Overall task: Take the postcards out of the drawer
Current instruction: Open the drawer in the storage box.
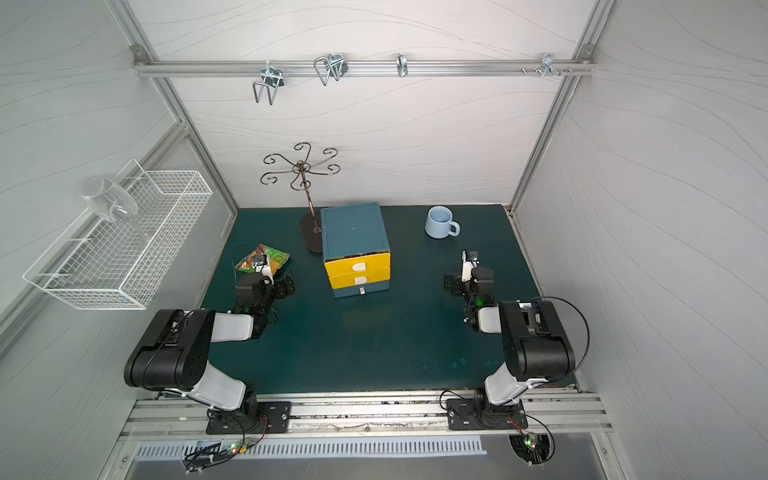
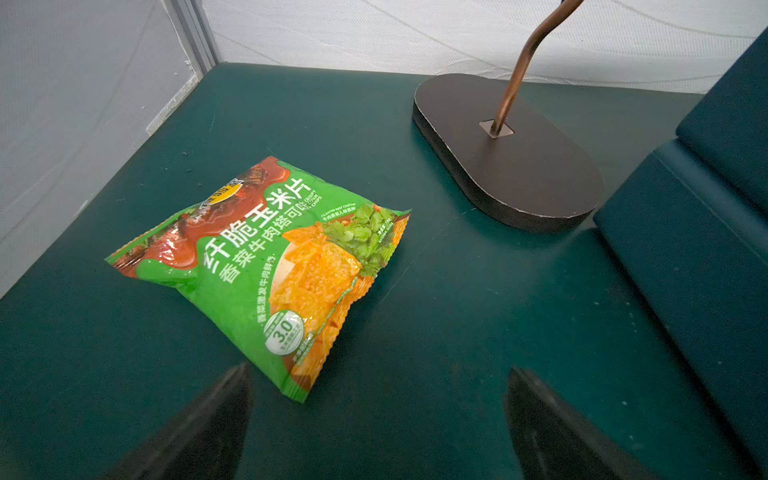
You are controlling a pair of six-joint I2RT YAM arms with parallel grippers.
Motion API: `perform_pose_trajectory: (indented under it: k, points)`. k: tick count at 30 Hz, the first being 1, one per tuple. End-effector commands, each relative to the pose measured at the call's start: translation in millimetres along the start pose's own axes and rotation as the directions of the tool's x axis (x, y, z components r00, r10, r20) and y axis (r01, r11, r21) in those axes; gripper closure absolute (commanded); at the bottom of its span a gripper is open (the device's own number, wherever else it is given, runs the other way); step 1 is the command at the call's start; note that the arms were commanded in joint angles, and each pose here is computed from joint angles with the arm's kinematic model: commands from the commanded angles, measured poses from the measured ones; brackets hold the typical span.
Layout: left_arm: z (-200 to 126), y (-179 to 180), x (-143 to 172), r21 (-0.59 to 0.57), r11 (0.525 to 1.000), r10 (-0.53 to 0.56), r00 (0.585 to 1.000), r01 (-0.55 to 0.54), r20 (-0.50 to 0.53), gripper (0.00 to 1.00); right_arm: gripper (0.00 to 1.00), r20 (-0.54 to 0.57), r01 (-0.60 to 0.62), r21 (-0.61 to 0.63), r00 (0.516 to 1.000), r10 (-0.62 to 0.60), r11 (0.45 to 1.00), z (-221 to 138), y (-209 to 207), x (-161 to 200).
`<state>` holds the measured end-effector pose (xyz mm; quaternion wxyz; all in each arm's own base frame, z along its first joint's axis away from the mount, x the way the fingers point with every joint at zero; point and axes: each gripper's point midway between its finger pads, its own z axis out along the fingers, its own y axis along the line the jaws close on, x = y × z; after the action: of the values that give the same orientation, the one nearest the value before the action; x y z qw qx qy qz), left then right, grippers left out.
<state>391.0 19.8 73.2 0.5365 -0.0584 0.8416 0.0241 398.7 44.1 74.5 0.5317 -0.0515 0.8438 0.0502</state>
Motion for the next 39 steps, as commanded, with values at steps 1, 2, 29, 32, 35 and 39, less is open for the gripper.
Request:
perform_pose_trajectory:
  k: [1,2,29,32,35,39]
  points:
    - [3,0,-19,0.004,1.000,-0.012,0.999,0.012,0.048,0.01,0.01,0.026,0.013,0.005,1.000,-0.013,1.000,1,0,-8]
    - [3,0,-19,0.004,1.000,-0.012,0.999,0.012,0.050,0.01,0.01,0.027,0.014,0.006,1.000,-0.014,1.000,1,0,-8]
    - [3,0,-19,0.006,1.000,-0.013,0.999,0.013,0.050,0.01,0.01,0.025,0.012,0.004,1.000,-0.013,1.000,1,0,-8]
    - [3,0,-19,0.006,1.000,-0.013,0.999,0.013,0.049,0.01,0.01,0.024,0.003,-0.007,1.000,-0.003,1.000,1,-1,-8]
    - [2,1,-24,-0.002,1.000,-0.009,0.998,0.009,0.066,0.01,0.01,0.024,0.005,-0.006,1.000,-0.005,1.000,1,-1,-8]
    - [-3,-12,-48,0.021,0.999,0.032,0.998,-0.031,-0.046,0.03,0.01,0.023,0.004,-0.006,1.000,-0.003,1.000,1,-1,-8]
